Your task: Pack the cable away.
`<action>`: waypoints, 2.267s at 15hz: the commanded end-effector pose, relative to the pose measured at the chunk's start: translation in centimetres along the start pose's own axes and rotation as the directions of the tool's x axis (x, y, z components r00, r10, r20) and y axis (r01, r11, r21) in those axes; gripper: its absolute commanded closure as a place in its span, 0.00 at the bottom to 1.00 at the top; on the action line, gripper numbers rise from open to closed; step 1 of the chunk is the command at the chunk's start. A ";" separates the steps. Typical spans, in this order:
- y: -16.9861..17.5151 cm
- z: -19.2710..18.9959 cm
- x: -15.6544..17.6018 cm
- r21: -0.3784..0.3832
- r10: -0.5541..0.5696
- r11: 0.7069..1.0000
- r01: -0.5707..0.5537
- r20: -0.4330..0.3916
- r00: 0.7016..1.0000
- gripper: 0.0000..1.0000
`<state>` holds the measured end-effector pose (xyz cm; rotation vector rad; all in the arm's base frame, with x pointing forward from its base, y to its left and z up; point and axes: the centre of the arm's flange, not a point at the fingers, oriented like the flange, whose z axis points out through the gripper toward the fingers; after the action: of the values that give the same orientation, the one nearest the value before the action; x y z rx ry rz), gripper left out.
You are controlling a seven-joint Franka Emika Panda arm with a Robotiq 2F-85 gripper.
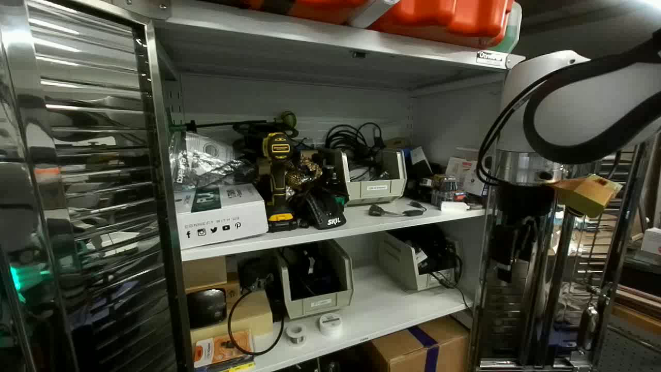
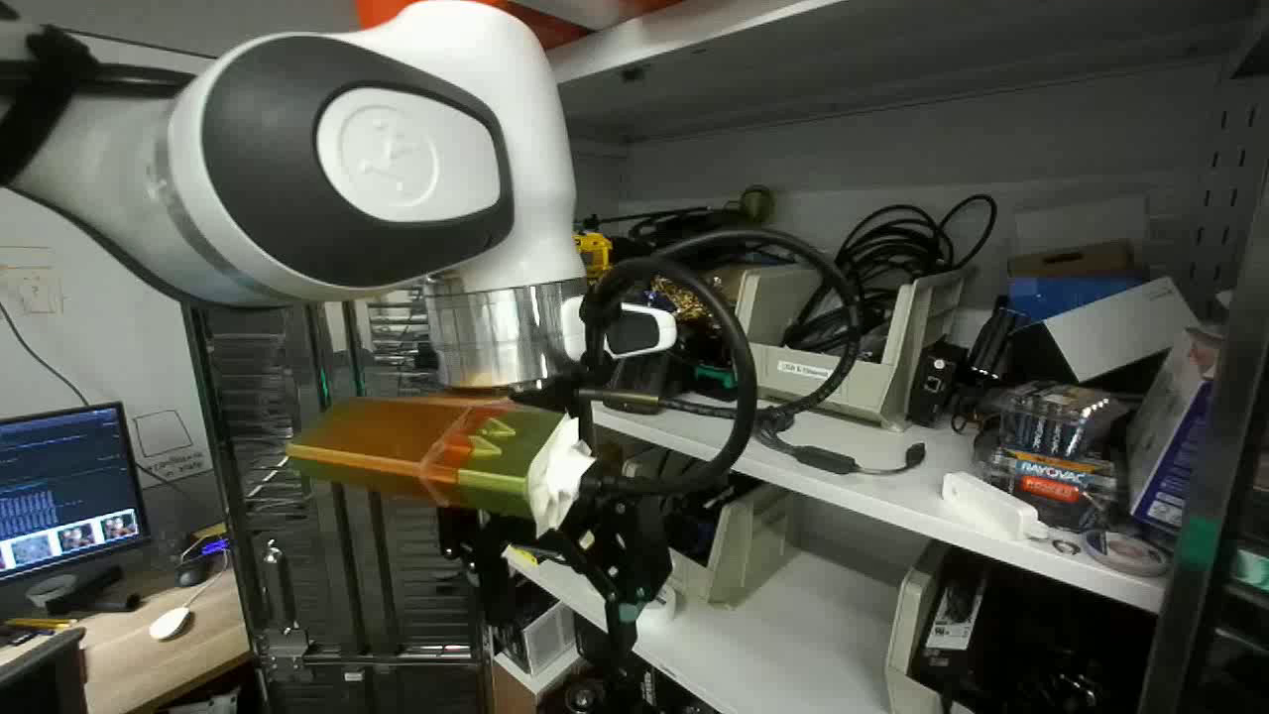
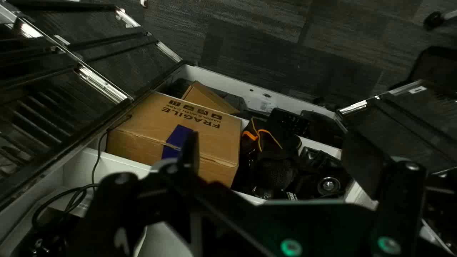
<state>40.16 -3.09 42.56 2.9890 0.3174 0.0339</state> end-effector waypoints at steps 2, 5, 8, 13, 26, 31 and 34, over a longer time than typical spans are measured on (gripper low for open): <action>0.1 -0.3 0.1 -0.002 0.001 1.000 -0.001 -0.006 1.000 0.00; 0.1 -0.4 0.1 -0.002 0.001 1.000 -0.001 -0.008 1.000 0.00; 0.2 0.1 0.6 0.015 0.017 1.000 -0.017 -0.001 1.000 0.00; 1.1 1.7 5.4 0.029 0.239 0.971 -0.238 -0.075 0.968 0.00; 8.2 -1.7 22.8 0.122 0.720 0.692 -0.712 -0.193 0.667 0.00; 10.0 -1.8 27.5 0.128 0.785 0.614 -0.779 -0.196 0.587 0.00; 10.3 -1.3 29.3 0.113 0.811 0.579 -0.808 -0.185 0.555 0.00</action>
<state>67.00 -6.88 44.87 2.8736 -1.0165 0.4715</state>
